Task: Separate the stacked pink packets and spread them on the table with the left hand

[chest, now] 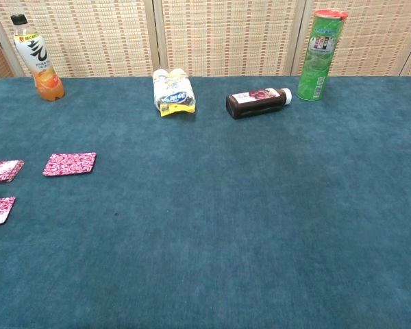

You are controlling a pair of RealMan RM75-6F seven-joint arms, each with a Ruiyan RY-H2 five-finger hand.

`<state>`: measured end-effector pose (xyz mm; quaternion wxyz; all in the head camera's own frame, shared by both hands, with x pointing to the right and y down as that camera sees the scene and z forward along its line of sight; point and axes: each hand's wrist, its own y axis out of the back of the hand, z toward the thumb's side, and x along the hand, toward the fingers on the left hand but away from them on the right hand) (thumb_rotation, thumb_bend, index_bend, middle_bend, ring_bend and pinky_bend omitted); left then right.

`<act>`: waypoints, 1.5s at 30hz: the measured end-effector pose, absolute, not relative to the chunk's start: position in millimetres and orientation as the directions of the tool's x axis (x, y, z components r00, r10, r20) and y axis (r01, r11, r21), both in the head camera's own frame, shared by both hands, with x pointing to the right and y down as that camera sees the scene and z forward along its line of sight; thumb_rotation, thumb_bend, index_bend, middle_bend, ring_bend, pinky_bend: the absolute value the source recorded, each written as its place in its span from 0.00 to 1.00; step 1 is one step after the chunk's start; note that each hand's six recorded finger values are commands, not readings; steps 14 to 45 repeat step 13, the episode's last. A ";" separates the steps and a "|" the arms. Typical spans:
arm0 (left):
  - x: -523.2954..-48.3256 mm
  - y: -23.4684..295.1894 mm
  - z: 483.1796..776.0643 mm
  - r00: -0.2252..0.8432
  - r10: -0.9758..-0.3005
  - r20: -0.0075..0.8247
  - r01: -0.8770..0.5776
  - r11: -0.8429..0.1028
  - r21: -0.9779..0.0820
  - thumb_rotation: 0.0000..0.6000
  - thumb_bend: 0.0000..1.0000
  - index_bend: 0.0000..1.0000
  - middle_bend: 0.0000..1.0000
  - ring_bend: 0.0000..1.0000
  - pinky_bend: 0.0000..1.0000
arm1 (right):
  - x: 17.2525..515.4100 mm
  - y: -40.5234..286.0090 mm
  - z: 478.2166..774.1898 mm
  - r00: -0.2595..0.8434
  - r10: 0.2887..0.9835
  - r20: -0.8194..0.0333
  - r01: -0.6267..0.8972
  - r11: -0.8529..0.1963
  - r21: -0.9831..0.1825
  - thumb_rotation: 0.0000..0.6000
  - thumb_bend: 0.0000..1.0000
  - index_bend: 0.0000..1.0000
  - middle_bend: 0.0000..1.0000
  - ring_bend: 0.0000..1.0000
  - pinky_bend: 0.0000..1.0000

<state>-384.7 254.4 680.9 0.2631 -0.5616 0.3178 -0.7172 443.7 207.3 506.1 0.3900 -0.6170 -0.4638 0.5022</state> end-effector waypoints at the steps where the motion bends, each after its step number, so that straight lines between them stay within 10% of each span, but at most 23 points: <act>1: -384.7 254.0 678.8 -0.229 -0.736 0.638 0.017 -0.658 -0.753 1.00 0.27 0.20 1.00 1.00 1.00 | 443.5 207.4 505.9 0.066 0.964 -0.257 0.181 -0.265 -0.947 1.00 0.31 0.31 0.15 0.09 0.57; 9: -384.4 230.2 626.4 -0.136 -0.840 0.525 -0.047 -0.524 -0.851 1.00 0.27 0.37 0.92 0.98 0.98 | 443.3 206.6 508.1 0.066 0.962 -0.263 0.173 -0.271 -0.947 1.00 0.31 0.31 0.15 0.09 0.57; 13: -396.3 220.1 588.1 -0.035 -0.906 0.422 -0.072 -0.419 -0.905 1.00 0.28 0.34 0.58 0.65 0.67 | 441.8 206.1 510.6 0.068 0.962 -0.266 0.164 -0.274 -0.948 1.00 0.31 0.31 0.15 0.09 0.57; 45: -396.3 220.1 588.1 -0.035 -0.906 0.422 -0.072 -0.419 -0.905 1.00 0.28 0.34 0.58 0.65 0.67 | 441.8 206.1 510.6 0.068 0.962 -0.266 0.164 -0.274 -0.948 1.00 0.31 0.31 0.15 0.09 0.57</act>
